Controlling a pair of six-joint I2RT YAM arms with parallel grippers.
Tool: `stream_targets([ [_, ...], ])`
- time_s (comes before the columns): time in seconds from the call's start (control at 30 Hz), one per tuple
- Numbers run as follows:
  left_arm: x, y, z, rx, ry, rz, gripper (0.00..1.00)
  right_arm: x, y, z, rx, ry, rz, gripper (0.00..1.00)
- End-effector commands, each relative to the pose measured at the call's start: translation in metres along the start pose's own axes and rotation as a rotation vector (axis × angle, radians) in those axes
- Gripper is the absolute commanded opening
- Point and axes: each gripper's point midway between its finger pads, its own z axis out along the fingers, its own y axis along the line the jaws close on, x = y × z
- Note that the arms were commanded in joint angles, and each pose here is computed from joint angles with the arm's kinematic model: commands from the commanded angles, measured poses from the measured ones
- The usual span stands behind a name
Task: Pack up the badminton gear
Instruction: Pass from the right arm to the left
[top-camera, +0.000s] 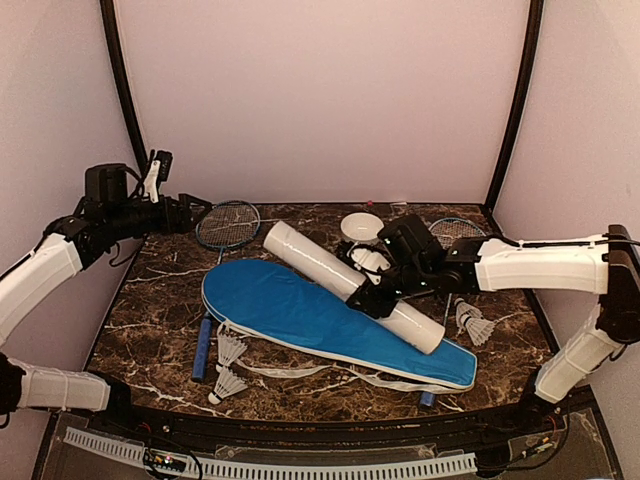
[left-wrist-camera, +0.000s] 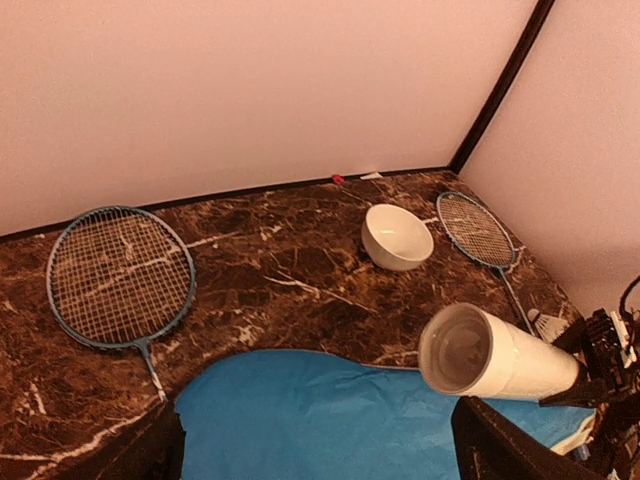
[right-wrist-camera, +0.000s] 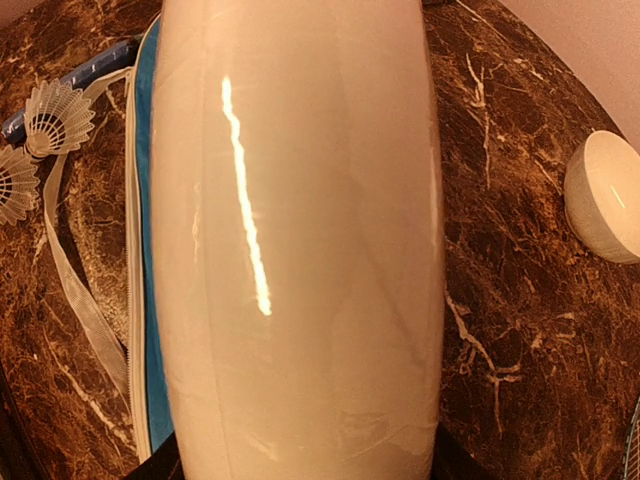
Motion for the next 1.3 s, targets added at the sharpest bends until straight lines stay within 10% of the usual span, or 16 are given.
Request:
stream_targets([
  [0.0,0.045,-0.034,-0.016,0.202,0.083,-0.074,0.96,-0.019,0.017,-0.013,0.018,-0.090,-0.030,0.52],
  [0.47,0.084,-0.102,-0.027,0.707,0.210,-0.166,0.70,-0.018,0.052,-0.006,0.012,-0.099,-0.115,0.52],
  [1.27,0.112,-0.123,-0.016,0.784,0.336,-0.212,0.15,-0.017,0.074,0.002,-0.012,-0.070,-0.192,0.53],
])
